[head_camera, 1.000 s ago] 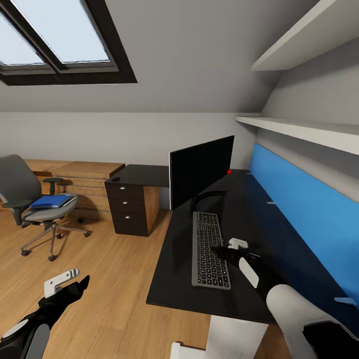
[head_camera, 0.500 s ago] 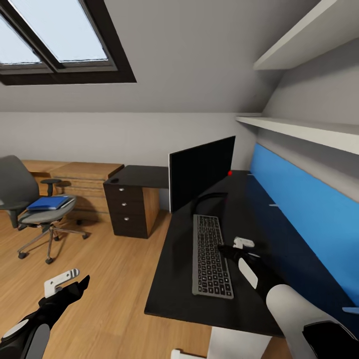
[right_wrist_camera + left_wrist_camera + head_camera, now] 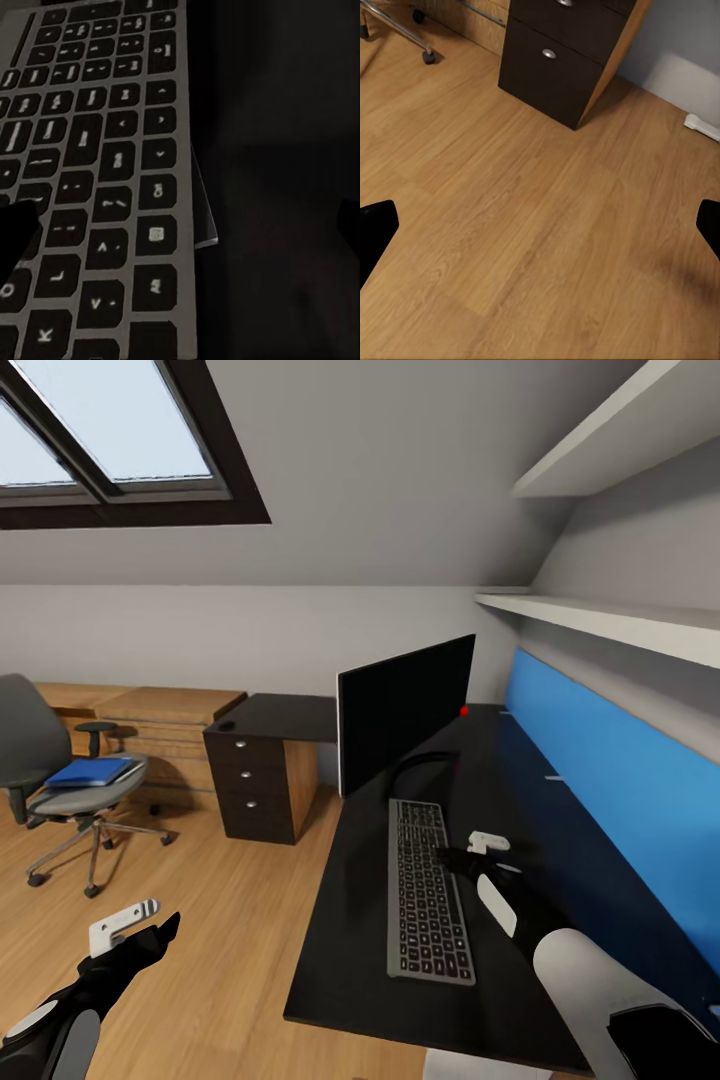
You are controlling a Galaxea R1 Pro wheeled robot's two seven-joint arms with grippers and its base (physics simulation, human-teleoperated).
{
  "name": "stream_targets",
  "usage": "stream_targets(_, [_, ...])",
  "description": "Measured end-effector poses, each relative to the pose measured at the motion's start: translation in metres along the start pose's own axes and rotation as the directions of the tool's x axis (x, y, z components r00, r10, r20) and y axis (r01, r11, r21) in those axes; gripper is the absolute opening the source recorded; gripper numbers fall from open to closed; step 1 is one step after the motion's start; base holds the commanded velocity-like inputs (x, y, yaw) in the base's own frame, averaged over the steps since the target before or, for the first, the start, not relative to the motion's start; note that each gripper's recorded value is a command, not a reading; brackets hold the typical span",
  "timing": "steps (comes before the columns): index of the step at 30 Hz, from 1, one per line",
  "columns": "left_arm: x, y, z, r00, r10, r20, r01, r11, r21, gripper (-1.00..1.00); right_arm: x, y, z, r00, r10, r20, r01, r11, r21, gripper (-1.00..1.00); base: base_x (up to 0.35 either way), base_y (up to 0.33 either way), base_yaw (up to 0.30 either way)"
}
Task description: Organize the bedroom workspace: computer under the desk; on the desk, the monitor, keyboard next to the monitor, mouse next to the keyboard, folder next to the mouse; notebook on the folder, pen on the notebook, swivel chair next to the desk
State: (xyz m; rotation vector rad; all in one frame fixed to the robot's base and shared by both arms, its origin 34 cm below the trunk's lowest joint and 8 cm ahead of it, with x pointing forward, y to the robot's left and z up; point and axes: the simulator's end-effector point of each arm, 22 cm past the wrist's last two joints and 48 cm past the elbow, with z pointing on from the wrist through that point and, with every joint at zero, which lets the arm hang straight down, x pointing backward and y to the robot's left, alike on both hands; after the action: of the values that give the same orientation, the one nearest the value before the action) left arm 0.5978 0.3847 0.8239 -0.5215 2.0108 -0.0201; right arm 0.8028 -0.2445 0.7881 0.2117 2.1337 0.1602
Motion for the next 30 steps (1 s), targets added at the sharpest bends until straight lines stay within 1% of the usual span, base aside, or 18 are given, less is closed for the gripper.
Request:
stream_targets(3, [0.0002, 0.0001, 0.0002, 1.0, 0.0, -0.001, 0.0, 1.0, 0.0, 1.0, -0.0007, 0.0, 0.0001, 1.0, -0.001, 0.002, 0.001, 1.0, 0.0, 1.0, 0.162, 0.0, 0.0])
stream_targets(11, [0.0007, 0.0, 0.0003, 1.0, 0.0, -0.003, 0.0, 1.0, 0.0, 1.0, -0.0017, -0.0006, 0.0003, 1.0, 0.0, 0.007, 0.0, 1.0, 0.001, 1.0, 0.038, 0.0, 0.0])
stream_targets(18, [0.0003, 0.0, 0.0, 1.0, 0.0, -0.001, 0.0, 1.0, 0.0, 1.0, -0.0022, -0.0006, 0.0, 1.0, 0.0, 0.009, 0.0, 1.0, 0.002, 1.0, 0.216, 0.0, 0.0])
stream_targets(24, [0.0006, 0.0, 0.0003, 1.0, 0.0, -0.002, 0.0, 1.0, 0.0, 1.0, -0.001, -0.0009, 0.0004, 1.0, 0.0, 0.006, 0.0, 1.0, 0.002, 1.0, 0.066, 0.0, 0.0])
stream_targets(30, [0.0001, -0.0004, 0.0, 1.0, 0.0, 0.0, 0.0, 1.0, 0.002, 1.0, 0.001, -0.0002, 0.0002, 1.0, -0.002, 0.001, 0.002, 1.0, 0.002, 1.0, 0.215, 0.0, 0.0])
